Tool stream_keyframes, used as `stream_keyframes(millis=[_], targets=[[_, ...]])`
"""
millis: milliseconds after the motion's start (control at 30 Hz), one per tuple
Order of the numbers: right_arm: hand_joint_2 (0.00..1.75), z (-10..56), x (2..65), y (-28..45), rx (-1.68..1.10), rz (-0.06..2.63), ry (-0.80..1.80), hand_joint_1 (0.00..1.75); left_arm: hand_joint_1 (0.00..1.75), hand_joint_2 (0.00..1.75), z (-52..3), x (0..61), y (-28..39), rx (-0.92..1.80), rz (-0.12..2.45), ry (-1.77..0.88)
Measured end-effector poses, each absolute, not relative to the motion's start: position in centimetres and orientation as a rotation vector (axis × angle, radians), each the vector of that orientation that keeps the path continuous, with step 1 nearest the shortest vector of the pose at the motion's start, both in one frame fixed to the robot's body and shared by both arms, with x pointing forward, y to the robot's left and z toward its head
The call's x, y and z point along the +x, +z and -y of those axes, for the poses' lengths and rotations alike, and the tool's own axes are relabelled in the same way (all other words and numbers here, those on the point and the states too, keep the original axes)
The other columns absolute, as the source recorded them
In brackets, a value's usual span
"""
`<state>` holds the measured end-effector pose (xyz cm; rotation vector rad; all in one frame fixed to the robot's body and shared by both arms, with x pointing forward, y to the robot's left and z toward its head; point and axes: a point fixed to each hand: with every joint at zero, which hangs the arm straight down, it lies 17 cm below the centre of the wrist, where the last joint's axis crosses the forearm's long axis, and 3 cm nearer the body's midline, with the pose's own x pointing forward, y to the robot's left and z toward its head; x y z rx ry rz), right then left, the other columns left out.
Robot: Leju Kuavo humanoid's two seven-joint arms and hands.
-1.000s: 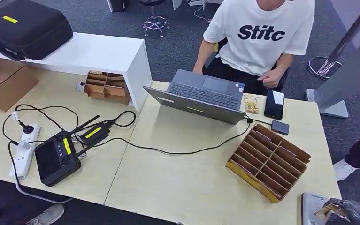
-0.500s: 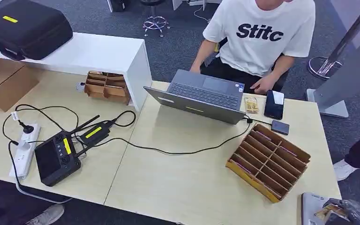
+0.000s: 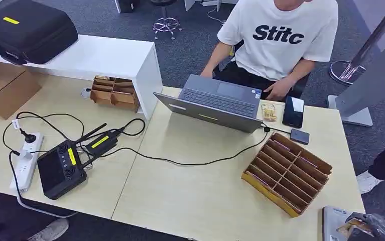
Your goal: Pass the card to the sensor for recognition and then transmit it.
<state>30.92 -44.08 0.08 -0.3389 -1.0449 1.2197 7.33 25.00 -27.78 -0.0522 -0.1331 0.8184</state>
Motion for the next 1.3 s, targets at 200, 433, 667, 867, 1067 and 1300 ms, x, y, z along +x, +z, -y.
stream_keyframes(millis=[200, 433, 667, 867, 1067, 1300], targets=[[1.75, 44.1, 30.9, 0.1, -0.339, 1.044, 1.223, 1.75, 0.00, 1.75, -25.0, 7.3, -27.8, -0.052, 0.133, 0.818], [1.75, 44.1, 31.0, 0.1, -0.339, 1.044, 1.224, 1.75, 0.00, 1.75, -25.0, 7.3, -27.8, -0.052, 0.133, 0.818], [1.75, 44.3, 31.2, 0.3, -0.356, 1.053, 1.218, 1.75, 0.00, 1.75, -25.0, 7.3, -27.8, -0.053, 0.134, 0.816], [1.75, 44.5, 32.8, 3.4, -0.453, 1.168, 1.186, 1.75, 0.00, 1.75, -24.9, 7.6, -27.7, -0.062, 0.150, 0.815], [1.75, 43.5, 38.3, 13.8, -0.610, 1.452, 1.193, 1.75, 0.00, 1.75, -24.7, 7.5, -27.6, -0.080, 0.163, 0.807], [1.75, 42.2, 43.1, 21.0, -0.701, 1.592, 1.182, 1.75, 0.00, 1.75, -24.3, 8.2, -27.5, -0.092, 0.175, 0.773]])
